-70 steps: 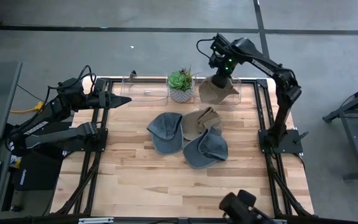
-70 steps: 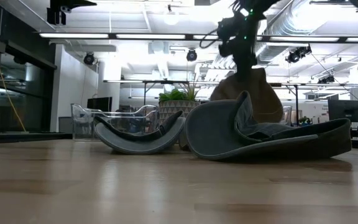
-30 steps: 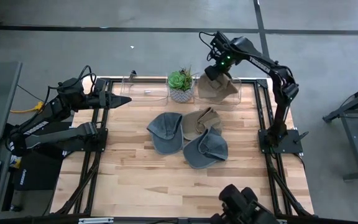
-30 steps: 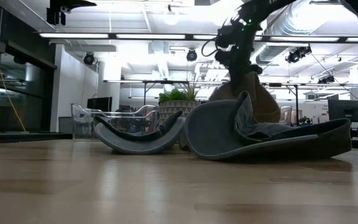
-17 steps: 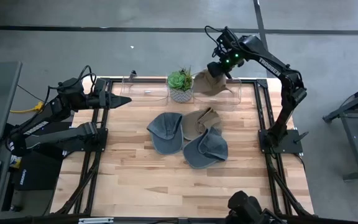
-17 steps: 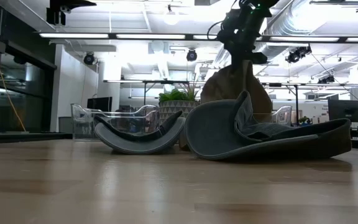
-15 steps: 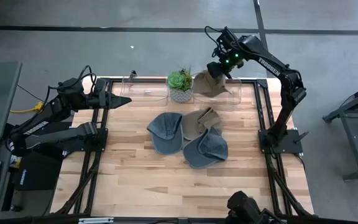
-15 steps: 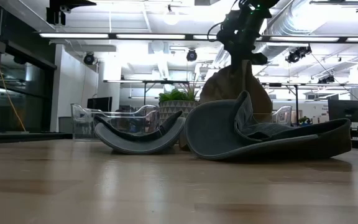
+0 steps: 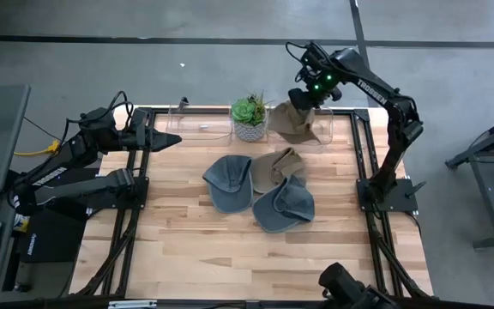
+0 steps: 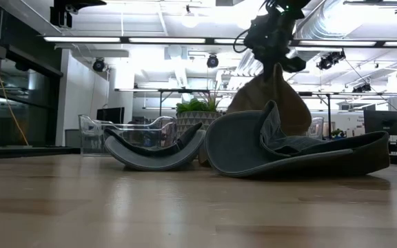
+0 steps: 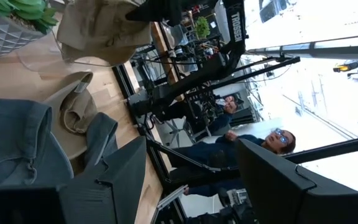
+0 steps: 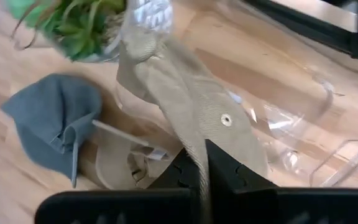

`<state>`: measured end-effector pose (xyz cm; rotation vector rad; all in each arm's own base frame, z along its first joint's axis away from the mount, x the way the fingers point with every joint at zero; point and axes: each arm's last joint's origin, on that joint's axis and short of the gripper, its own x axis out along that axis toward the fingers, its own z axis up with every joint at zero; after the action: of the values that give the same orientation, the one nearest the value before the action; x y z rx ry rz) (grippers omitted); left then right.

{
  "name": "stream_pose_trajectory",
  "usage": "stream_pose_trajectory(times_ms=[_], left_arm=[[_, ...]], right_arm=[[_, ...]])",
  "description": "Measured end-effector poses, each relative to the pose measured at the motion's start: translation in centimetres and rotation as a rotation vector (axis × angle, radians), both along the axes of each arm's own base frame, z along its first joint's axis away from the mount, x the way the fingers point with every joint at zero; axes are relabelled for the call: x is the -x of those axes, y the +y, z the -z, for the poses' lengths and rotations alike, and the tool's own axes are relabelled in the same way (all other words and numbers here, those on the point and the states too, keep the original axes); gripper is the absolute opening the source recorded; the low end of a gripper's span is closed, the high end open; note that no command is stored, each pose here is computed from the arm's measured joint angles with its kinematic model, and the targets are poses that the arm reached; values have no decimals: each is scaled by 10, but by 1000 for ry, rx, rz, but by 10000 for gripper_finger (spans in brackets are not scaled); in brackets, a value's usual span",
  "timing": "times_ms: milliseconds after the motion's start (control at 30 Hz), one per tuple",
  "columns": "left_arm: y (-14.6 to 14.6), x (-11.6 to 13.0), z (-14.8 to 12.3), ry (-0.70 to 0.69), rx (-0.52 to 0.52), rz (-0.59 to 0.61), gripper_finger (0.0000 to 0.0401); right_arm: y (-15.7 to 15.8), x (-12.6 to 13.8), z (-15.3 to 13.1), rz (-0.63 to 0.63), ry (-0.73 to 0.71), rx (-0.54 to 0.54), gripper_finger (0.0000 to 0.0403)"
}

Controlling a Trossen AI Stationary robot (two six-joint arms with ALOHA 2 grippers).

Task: Pick & Place hat
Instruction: Put the left light brown cap into the right transparent bin

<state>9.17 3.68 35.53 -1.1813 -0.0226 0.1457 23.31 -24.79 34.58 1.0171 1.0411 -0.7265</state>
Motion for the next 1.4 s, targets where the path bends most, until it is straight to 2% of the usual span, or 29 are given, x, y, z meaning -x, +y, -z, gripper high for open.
stream_pose_trajectory(times_ms=[133,333,533,700,1100,1200,1400], left_arm=[[0,0,0,0,0,0,232],[0,0,0,0,1,1,232],[0,0,0,0,1,1,232],[0,0,0,-1,3,1,232],[0,0,0,-1,6,1,232],[0,0,0,1,7,1,232],[0,0,4,32,22,-1,232]], right_arm=[[-4,4,17,42,32,-45,0],[-4,5,64,38,81,-108,0],[-7,6,86,30,108,-55,0],[-13,5,81,12,132,44,0],[-27,4,38,-62,283,379,0],[-28,6,39,-100,336,413,0],[-26,5,49,-145,386,415,0]])
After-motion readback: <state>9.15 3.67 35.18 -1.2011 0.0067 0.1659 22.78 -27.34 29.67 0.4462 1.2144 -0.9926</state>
